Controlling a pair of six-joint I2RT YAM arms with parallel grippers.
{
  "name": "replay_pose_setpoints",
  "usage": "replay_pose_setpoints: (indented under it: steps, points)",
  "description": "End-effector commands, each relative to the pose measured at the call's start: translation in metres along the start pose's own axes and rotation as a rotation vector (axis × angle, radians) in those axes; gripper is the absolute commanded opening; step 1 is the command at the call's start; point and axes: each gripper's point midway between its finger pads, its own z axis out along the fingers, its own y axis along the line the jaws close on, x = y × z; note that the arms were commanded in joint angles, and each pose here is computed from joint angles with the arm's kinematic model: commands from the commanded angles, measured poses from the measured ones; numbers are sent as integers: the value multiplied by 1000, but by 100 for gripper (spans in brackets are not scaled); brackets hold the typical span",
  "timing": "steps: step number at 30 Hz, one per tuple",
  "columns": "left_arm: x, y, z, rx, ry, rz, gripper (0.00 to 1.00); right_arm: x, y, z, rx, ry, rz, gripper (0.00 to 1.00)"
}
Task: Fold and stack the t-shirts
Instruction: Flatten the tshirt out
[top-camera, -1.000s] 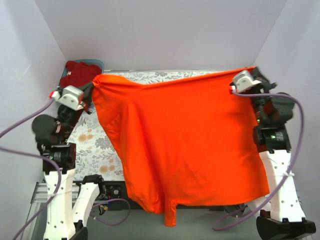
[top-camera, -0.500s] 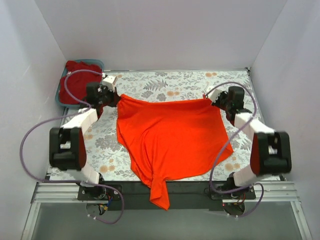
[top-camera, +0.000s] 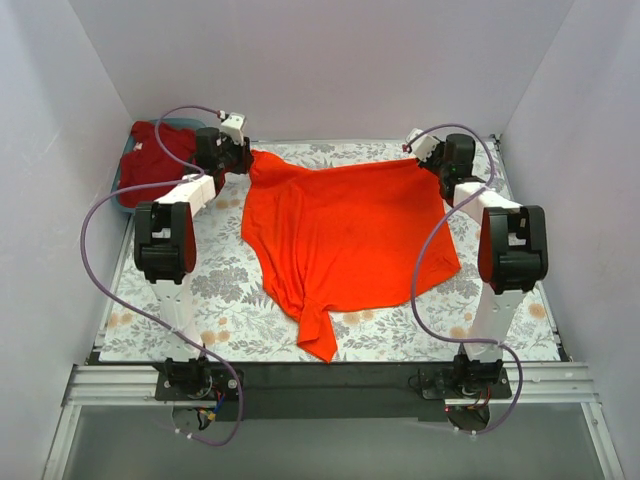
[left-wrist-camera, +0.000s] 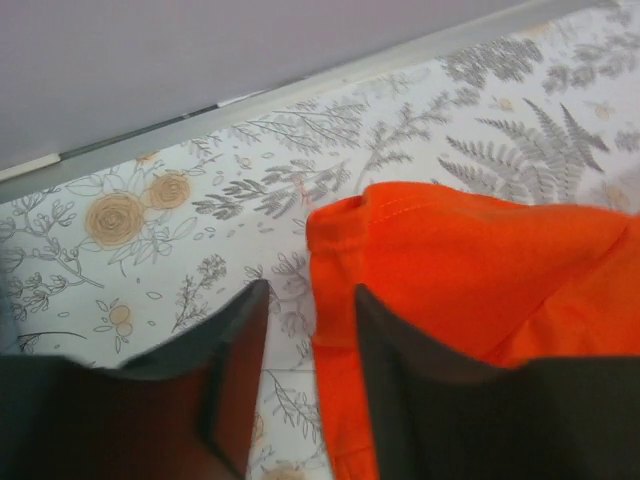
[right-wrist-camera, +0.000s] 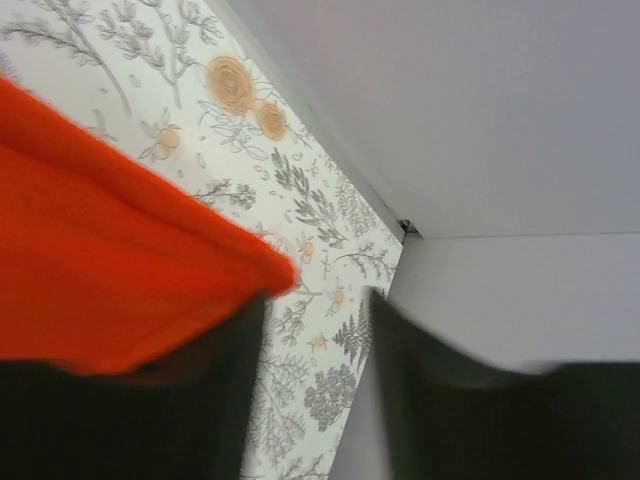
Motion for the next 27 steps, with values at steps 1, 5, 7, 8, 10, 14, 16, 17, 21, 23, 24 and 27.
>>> replay_pose_setpoints:
  steps: [1, 5, 7, 8, 10, 14, 16, 17, 21, 23, 24, 27]
  points:
    - [-27, 28, 13, -119, -44, -16, 44, 12, -37, 16, 161, 103, 60, 68]
    - [-73, 44, 0, -185, -102, -44, 69, 5, -58, 6, 181, 137, 101, 74]
    - [-80, 38, -11, -157, -82, -53, 69, 7, -53, -5, 113, 168, 122, 74]
    - [-74, 26, -19, -106, -36, -63, 69, 0, -59, -15, 98, 151, 137, 74]
    - [-78, 4, -46, -25, 1, -54, 66, 6, -39, -34, -54, 209, 166, 74]
    - [-25, -68, -118, 273, 225, -55, 56, -1, 12, -90, -402, 229, 215, 74]
    - [-5, -102, -158, 423, 281, -29, 54, 3, 43, -119, -563, 260, 216, 73]
    - [15, -118, -179, 469, 364, -54, 51, 3, 57, -141, -637, 275, 235, 73]
    - [83, -158, -231, 553, 562, -2, 41, 24, 105, -193, -825, 359, 239, 50]
    - [115, -180, -247, 573, 624, 38, 41, 40, 128, -212, -888, 413, 245, 41]
    - [124, -183, -248, 562, 632, 49, 41, 44, 136, -218, -910, 429, 246, 41]
    - [156, -186, -247, 520, 714, 69, 41, 62, 158, -228, -955, 494, 261, 41]
